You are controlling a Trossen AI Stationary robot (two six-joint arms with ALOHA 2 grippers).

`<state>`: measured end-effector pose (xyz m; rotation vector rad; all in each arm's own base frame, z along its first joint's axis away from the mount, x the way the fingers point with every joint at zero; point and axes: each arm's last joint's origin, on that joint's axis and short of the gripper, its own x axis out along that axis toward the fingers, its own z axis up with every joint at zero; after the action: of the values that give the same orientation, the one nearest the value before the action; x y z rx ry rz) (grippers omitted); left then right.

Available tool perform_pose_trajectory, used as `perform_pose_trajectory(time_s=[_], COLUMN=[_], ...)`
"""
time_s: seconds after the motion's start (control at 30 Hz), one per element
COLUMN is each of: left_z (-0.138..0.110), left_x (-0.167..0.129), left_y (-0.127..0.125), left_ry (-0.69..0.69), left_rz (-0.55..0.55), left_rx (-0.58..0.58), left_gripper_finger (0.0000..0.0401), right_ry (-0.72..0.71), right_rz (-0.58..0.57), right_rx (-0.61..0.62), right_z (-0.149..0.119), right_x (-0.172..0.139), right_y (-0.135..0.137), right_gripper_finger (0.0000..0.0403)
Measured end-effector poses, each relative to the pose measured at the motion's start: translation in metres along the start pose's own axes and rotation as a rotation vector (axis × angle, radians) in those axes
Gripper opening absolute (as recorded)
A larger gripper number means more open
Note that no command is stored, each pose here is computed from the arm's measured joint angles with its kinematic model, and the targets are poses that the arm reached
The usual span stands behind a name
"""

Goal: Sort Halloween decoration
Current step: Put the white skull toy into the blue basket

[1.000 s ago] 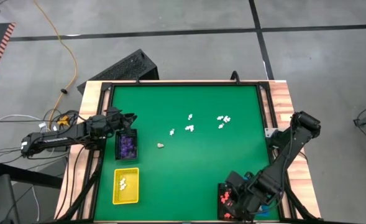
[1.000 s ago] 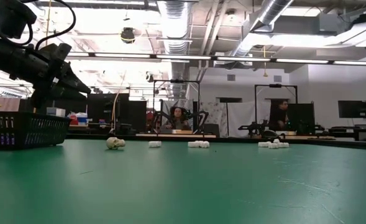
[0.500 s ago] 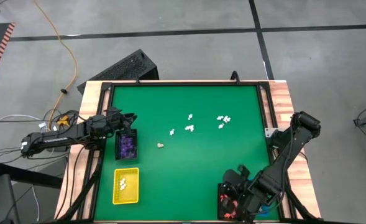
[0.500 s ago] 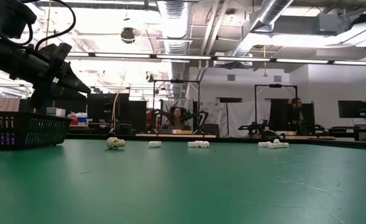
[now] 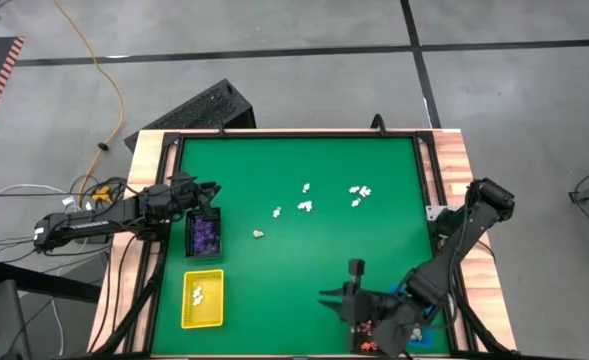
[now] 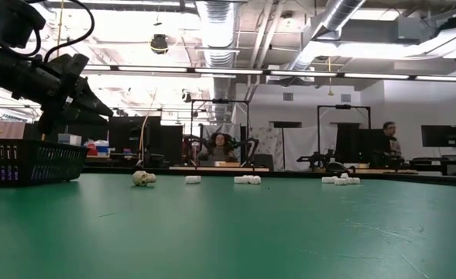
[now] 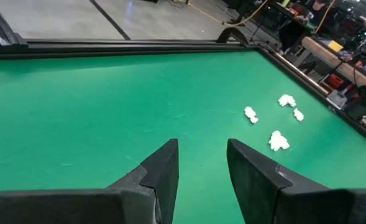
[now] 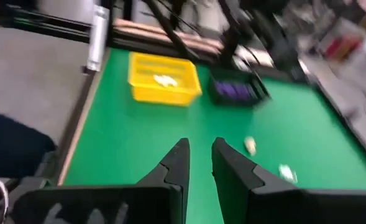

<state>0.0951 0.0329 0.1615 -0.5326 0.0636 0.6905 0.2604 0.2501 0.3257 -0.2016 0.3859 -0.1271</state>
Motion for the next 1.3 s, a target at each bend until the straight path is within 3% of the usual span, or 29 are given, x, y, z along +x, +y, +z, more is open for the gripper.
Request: perform_pose_trajectory(time_s=[0.2, 0.53, 0.87, 1.17, 1.3], left_z=[0.0, 0.0, 0.0, 0.0, 0.0], left_x=[0.0, 0.0, 0.0, 0.0, 0.0], left_y=[0.0, 0.0, 0.0, 0.0, 0.0], left_ry=[-0.002, -0.001, -0.002, -0.002, -0.003], left_rz=[0.003, 0.003, 0.003, 0.003, 0.005], left_rx=[0.029, 0.048, 0.049, 0.048, 0.047], left_gripper_finger=[0.0126, 0.0126, 0.0126, 0.0126, 0.0126], right_ry=[-0.132, -0.191, -0.122, 0.108, 0.202], right_rz=[0.15, 0.17, 0.091, -0.159, -0.138], right_rx=[-0.154, -0.329, -0.279, 0.055, 0.042], right_z=[0.017, 0.019, 0.019, 0.007, -0.01], right_x=[-0.006, -0.017, 0.01, 0.083, 0.129], right_y=[0.011, 0.019, -0.003, -0.086, -0.111], right_gripper_finger=[0.0075, 0.0075, 0.0074, 0.0075, 0.0075])
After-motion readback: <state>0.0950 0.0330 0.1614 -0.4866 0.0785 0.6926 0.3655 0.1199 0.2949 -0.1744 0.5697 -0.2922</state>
